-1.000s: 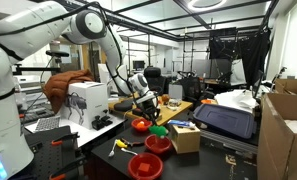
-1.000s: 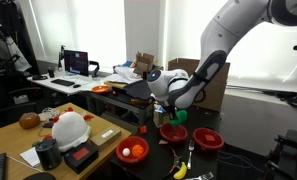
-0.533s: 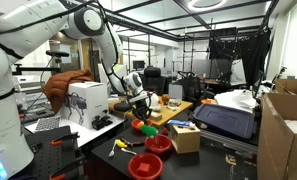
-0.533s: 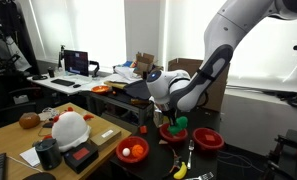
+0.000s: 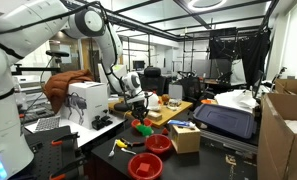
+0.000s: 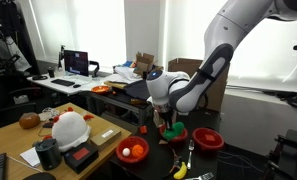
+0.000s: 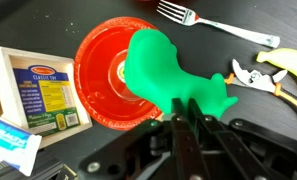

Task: Pick up the green object and put it in the bowl on the middle near the box

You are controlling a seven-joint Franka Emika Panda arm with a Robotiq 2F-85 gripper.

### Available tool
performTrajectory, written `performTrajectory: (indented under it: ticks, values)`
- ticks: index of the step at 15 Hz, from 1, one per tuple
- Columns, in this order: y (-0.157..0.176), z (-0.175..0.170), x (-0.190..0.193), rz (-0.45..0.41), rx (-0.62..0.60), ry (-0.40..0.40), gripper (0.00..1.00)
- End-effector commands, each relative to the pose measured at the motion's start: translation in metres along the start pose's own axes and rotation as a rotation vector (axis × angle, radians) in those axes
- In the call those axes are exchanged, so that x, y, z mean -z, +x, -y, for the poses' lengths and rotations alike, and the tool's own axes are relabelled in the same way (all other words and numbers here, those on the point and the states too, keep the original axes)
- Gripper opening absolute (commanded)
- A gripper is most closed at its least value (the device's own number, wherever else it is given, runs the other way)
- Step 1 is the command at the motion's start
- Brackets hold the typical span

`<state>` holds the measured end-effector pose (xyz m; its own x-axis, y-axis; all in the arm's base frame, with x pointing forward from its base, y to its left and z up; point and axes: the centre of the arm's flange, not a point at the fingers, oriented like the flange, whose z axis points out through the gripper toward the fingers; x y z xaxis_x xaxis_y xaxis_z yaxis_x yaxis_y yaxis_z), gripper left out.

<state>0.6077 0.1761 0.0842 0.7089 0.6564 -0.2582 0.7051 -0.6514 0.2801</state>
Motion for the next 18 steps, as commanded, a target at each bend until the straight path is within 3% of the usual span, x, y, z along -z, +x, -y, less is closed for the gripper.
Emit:
performTrajectory:
  ticks: [1,9,18]
  values:
    - [-0.011,-0.012,0.0,-0.04,-0.02,0.028,0.02]
    - [-0.001,-0.063,-0.013,-0.108,-0.143,0.023,0.02]
    - [-0.002,-0.075,-0.04,-0.092,-0.216,0.042,0.02]
